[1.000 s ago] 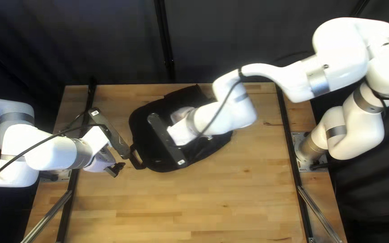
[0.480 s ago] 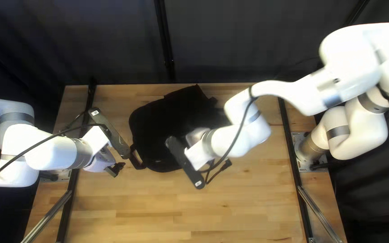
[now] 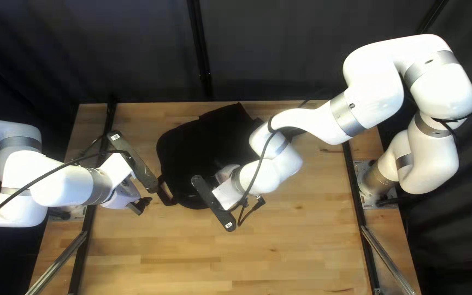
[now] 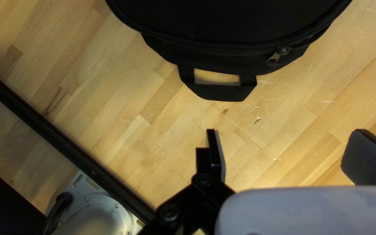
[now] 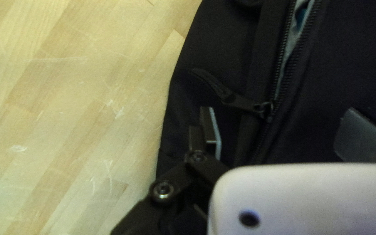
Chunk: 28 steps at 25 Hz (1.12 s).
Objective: Remove a lunch box from a kids backpack
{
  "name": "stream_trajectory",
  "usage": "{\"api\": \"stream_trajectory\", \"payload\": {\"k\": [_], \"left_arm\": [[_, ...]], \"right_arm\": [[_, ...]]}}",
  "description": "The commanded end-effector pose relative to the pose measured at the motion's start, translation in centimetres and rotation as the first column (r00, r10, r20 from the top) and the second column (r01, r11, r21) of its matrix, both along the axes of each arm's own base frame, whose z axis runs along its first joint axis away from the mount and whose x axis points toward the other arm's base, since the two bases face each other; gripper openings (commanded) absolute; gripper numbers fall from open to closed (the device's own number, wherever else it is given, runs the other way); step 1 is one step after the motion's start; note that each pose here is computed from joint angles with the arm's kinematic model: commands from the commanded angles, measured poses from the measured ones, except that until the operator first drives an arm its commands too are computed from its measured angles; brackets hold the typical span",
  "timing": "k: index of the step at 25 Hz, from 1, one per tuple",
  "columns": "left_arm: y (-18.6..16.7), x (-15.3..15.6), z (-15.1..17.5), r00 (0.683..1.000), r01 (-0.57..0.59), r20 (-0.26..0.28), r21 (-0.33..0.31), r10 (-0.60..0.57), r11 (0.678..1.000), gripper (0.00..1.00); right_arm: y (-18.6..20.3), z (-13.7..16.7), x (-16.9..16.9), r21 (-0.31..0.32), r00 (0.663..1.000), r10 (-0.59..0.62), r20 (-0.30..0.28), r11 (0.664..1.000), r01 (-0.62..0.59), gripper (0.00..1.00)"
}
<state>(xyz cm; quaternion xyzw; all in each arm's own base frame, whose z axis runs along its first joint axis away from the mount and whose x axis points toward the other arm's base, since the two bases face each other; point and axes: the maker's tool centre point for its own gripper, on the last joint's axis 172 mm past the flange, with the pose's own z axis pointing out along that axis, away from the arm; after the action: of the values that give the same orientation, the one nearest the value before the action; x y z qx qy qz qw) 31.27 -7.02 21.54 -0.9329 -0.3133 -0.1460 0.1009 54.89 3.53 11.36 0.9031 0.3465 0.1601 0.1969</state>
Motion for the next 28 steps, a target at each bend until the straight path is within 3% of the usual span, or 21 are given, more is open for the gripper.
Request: {"api": "stream_trajectory", "payload": {"k": [1, 16, 28], "left_arm": [[0.0, 0.0, 0.0, 1.000, 0.000, 0.000, 0.000, 0.000, 1.000, 1.00], [0.0, 0.0, 0.0, 1.000, 0.000, 0.000, 0.000, 0.000, 1.000, 1.00], [0.0, 0.0, 0.0, 1.000, 0.000, 0.000, 0.000, 0.000, 1.000, 1.00]], "right_arm": [[-0.4, -0.3, -0.5, 0.010, 1.000, 0.000, 0.000, 1.000, 0.000, 0.00], [-1.9, 9.0, 2.7, -0.035, 0.999, 0.033, 0.027, 0.999, -0.032, 0.00], [-4.6, 11.3, 3.6, -0.034, 0.999, 0.016, 0.050, 0.999, -0.014, 0.00]]}}
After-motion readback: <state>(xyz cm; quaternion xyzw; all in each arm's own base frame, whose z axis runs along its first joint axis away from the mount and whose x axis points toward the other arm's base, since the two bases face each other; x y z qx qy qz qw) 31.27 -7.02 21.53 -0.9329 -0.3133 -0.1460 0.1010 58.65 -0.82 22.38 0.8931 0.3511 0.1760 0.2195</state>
